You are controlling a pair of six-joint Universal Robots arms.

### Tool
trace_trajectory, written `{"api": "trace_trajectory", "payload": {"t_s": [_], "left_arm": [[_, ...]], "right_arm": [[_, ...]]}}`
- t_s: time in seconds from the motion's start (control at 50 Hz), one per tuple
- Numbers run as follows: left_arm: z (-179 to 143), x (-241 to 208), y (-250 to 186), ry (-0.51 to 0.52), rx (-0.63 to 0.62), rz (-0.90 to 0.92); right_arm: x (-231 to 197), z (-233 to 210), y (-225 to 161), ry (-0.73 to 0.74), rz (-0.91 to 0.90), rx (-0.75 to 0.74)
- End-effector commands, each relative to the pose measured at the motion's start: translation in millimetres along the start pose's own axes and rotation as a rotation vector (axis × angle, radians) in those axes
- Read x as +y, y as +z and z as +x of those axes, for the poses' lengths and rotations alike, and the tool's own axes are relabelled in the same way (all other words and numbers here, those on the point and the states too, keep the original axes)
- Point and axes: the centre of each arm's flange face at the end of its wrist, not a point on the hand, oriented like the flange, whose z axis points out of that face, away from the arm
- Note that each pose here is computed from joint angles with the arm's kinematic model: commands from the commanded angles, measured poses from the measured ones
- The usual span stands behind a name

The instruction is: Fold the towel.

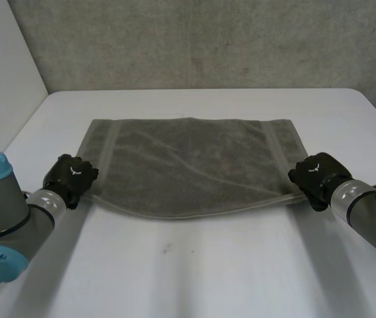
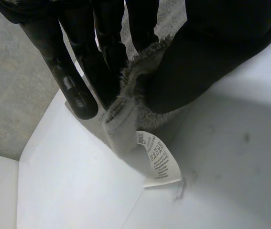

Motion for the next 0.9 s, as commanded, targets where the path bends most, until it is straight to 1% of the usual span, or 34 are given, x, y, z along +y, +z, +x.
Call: {"api": "trace_trajectory", "payload": {"t_s": [0.02, 0.08, 0.1, 0.12, 0.14, 0.16, 0.18, 0.2, 0.22, 0.24, 0.26, 0.28, 0.32, 0.4, 0.48, 0.5, 0.52, 0.54, 0.56, 0.58, 0.6, 0.62, 0.64, 0.66, 0.68, 0.7, 0.72, 0.76, 0.78, 0.8, 0.82, 0.84, 0.86, 0.9], "left_arm": [[-9, -11, -21, -0.005, -0.020, 0.022], [-12, -16, -40, -0.005, -0.005, -0.005], [-12, -16, -41, -0.005, -0.005, -0.005], [-11, -14, -53, -0.016, 0.024, -0.047], [-11, -14, -53, -0.016, 0.024, -0.047], [-14, -12, -66, -0.034, 0.052, -0.102], [-16, -10, -80, -0.056, 0.087, -0.160], [-16, -10, -80, -0.056, 0.088, -0.160], [-17, -12, -94, -0.078, 0.128, -0.206], [-16, -13, -108, -0.096, 0.168, -0.251], [-16, -13, -108, -0.096, 0.168, -0.251], [-16, -17, -120, -0.107, 0.197, -0.279], [-17, -22, -129, -0.114, 0.213, -0.279], [-24, -34, -132, -0.122, 0.219, -0.188], [-31, -41, -125, -0.117, 0.203, -0.136], [-31, -41, -125, -0.117, 0.203, -0.135], [-38, -45, -117, -0.115, 0.174, -0.098], [-41, -46, -104, -0.113, 0.153, -0.072], [-41, -46, -104, -0.113, 0.153, -0.072], [-40, -47, -89, -0.114, 0.146, -0.042], [-40, -47, -89, -0.114, 0.146, -0.042], [-38, -54, -72, -0.114, 0.141, 0.006], [-38, -54, -72, -0.114, 0.141, 0.007], [-37, -57, -56, -0.124, 0.131, 0.032], [-33, -56, -36, -0.130, 0.117, 0.033], [-33, -56, -35, -0.131, 0.117, 0.033], [-31, -54, -22, -0.128, 0.104, 0.023], [-30, -46, 4, -0.122, 0.068, -0.012], [-30, -46, 4, -0.122, 0.068, -0.012], [-27, -43, 18, -0.118, 0.054, -0.025], [-27, -43, 18, -0.118, 0.054, -0.025], [-25, -42, 32, -0.115, 0.037, -0.019], [-23, -40, 43, -0.106, 0.021, -0.005], [-23, -41, 53, -0.101, 0.000, 0.022]], "right_arm": [[5, -5, -5, -0.011, -0.029, -0.021], [6, -10, -22, -0.036, -0.072, -0.066], [6, -12, -34, -0.064, -0.105, -0.104], [6, -12, -35, -0.065, -0.106, -0.105], [10, -12, -48, -0.089, -0.154, -0.143], [18, -10, -61, -0.110, -0.218, -0.185], [18, -10, -61, -0.110, -0.219, -0.185], [26, -9, -74, -0.138, -0.277, -0.232], [28, -8, -87, -0.174, -0.316, -0.274], [28, -8, -88, -0.174, -0.316, -0.275], [28, -7, -101, -0.206, -0.339, -0.307], [28, -7, -101, -0.206, -0.339, -0.307], [21, -1, -119, -0.245, -0.345, -0.329], [8, 12, -121, -0.229, -0.277, -0.307], [-11, 29, -111, -0.216, -0.144, -0.247], [-11, 29, -111, -0.216, -0.143, -0.247], [-11, 34, -100, -0.189, -0.126, -0.223], [-11, 34, -100, -0.189, -0.126, -0.223], [-7, 38, -77, -0.154, -0.122, -0.199], [-7, 38, -77, -0.154, -0.122, -0.199], [-6, 41, -63, -0.146, -0.126, -0.177], [-6, 41, -62, -0.146, -0.126, -0.177], [-7, 42, -48, -0.151, -0.139, -0.146], [-9, 42, -37, -0.163, -0.148, -0.120], [-10, 41, -29, -0.176, -0.151, -0.099], [-10, 41, -29, -0.177, -0.151, -0.098], [-11, 43, -18, -0.194, -0.144, -0.059], [-12, 48, 6, -0.216, -0.094, 0.028], [-12, 48, 6, -0.216, -0.094, 0.028], [-13, 52, 17, -0.218, -0.067, 0.070], [-13, 54, 26, -0.212, -0.040, 0.102], [-13, 54, 26, -0.211, -0.040, 0.102], [-13, 56, 37, -0.204, -0.010, 0.134], [-15, 56, 46, -0.213, 0.019, 0.161]]}}
